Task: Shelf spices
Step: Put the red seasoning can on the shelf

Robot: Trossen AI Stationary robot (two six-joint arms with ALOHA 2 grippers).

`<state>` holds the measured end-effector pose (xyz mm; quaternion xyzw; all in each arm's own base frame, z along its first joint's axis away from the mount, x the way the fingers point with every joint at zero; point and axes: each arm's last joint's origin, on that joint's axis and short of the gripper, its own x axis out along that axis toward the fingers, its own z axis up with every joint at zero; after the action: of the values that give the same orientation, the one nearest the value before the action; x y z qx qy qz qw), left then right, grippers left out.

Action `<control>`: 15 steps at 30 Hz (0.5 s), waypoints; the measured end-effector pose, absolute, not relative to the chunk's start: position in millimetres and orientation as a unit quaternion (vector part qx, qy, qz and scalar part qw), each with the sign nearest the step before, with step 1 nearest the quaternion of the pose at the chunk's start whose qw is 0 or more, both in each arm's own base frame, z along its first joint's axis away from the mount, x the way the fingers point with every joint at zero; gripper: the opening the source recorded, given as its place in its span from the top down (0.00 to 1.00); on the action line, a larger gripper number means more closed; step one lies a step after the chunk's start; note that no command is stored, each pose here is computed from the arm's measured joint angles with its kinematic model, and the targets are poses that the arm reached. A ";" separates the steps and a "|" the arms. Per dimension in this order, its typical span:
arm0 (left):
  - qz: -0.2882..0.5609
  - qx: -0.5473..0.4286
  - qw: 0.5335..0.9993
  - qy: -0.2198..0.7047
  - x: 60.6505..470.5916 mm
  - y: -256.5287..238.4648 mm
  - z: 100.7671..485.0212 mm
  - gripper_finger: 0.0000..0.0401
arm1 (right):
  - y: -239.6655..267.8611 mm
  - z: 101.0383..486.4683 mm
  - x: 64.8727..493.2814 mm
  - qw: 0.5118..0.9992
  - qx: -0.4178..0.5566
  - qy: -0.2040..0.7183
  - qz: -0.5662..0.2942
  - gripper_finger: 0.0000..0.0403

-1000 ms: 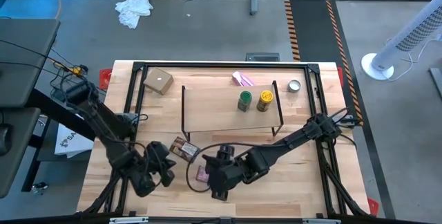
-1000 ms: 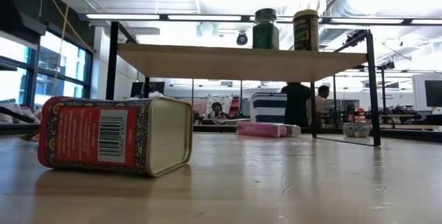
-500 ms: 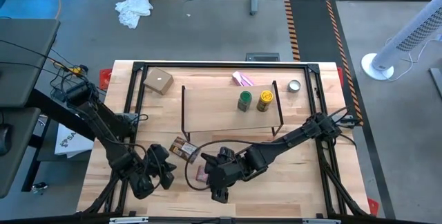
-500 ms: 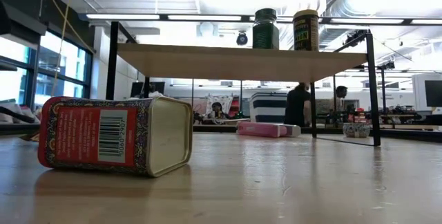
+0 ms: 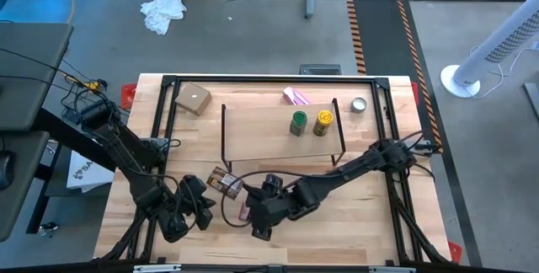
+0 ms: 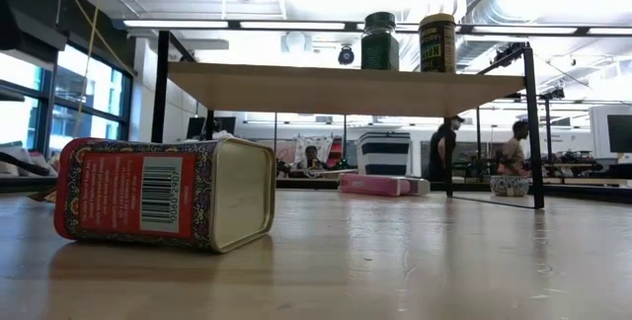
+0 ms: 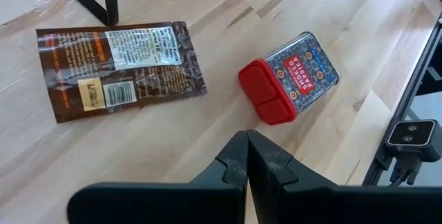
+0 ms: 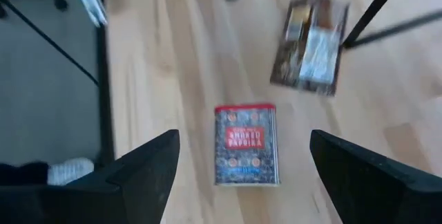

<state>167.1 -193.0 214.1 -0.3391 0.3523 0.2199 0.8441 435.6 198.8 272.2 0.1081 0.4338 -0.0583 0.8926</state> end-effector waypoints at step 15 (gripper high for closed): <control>0.260 -0.341 0.802 0.416 190.1 -194.4 181.3 1.00 | 186.5 213.6 469.6 0.877 0.103 0.468 -0.033 0.20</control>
<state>190.1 -194.4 181.3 -0.3408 0.4163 0.2595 0.8020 469.6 186.5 213.6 0.1033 0.4678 -0.0325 0.8772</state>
